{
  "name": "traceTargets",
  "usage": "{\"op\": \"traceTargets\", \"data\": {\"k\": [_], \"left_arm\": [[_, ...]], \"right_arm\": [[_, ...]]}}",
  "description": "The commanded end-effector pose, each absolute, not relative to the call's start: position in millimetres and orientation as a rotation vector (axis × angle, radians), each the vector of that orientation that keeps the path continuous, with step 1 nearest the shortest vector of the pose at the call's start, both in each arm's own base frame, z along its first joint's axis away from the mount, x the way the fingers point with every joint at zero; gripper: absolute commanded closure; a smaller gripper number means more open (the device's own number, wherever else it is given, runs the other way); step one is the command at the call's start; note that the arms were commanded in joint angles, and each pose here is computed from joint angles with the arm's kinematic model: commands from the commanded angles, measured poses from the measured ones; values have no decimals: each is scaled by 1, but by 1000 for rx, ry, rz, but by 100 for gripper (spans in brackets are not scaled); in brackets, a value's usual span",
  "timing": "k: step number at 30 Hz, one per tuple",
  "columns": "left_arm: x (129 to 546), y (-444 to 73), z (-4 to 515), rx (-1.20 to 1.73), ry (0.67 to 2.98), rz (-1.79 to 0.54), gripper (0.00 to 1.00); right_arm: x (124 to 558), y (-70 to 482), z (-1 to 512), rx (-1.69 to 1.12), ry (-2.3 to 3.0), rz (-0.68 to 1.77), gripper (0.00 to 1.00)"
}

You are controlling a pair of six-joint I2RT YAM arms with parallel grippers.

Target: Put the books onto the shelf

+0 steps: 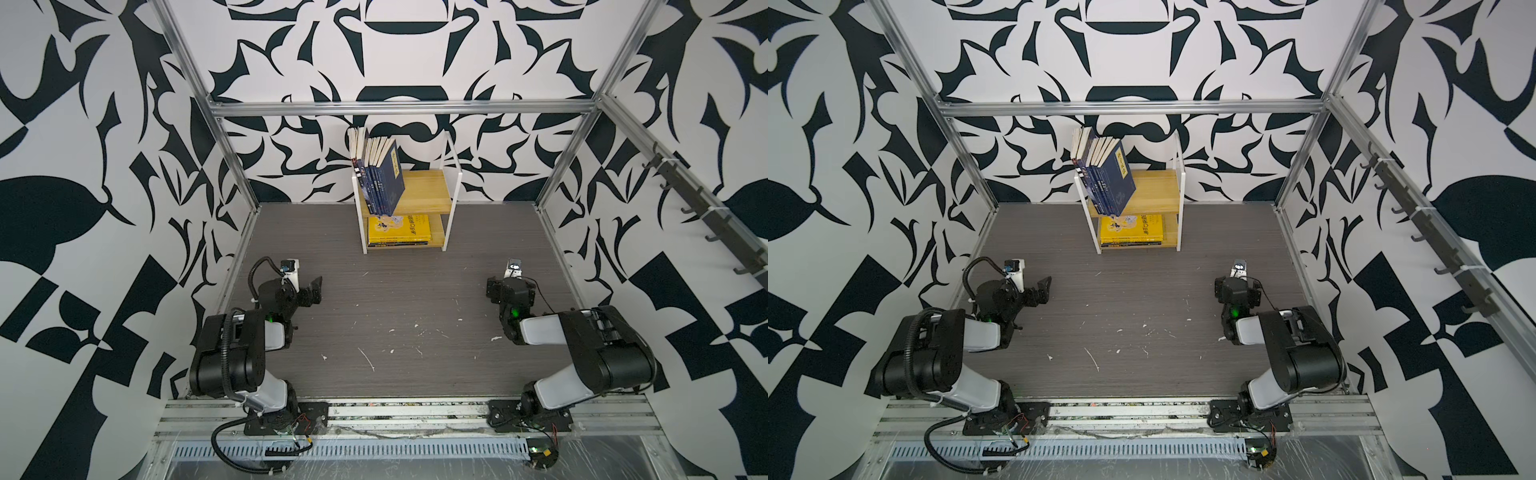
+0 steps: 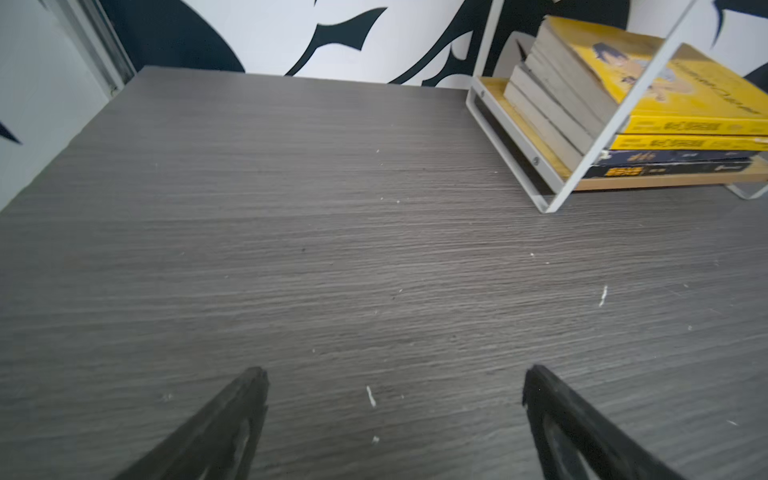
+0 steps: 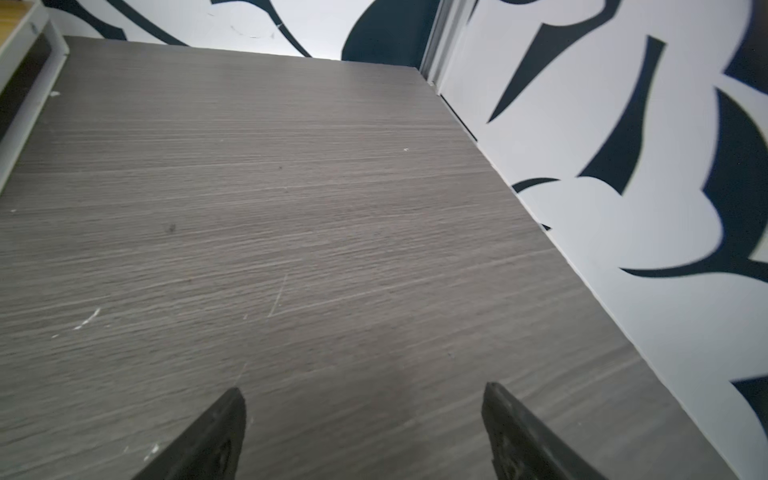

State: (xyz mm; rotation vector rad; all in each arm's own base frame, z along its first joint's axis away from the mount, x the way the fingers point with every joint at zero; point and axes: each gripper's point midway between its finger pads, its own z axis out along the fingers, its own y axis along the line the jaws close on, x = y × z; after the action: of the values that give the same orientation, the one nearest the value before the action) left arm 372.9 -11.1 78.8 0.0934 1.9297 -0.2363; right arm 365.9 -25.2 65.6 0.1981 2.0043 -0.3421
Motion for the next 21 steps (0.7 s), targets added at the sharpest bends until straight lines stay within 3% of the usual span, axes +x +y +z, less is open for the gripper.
{"op": "traceTargets", "data": {"k": [1, 7, 9, 21], "left_arm": [[390, 6, 90, -7, 1915, -179, 0], [392, 10, 90, -33, 1922, -166, 0], [391, 10, 91, -33, 1920, -166, 0], [392, 11, 90, -44, 1924, -174, 0]], "right_arm": [[380, -20, 90, 198, 1913, -287, 10], [379, -22, 88, 196, 1870, -290, 7], [378, -22, 87, 207, 1883, -285, 0], [381, -16, 86, 164, 1888, -273, 0]]}}
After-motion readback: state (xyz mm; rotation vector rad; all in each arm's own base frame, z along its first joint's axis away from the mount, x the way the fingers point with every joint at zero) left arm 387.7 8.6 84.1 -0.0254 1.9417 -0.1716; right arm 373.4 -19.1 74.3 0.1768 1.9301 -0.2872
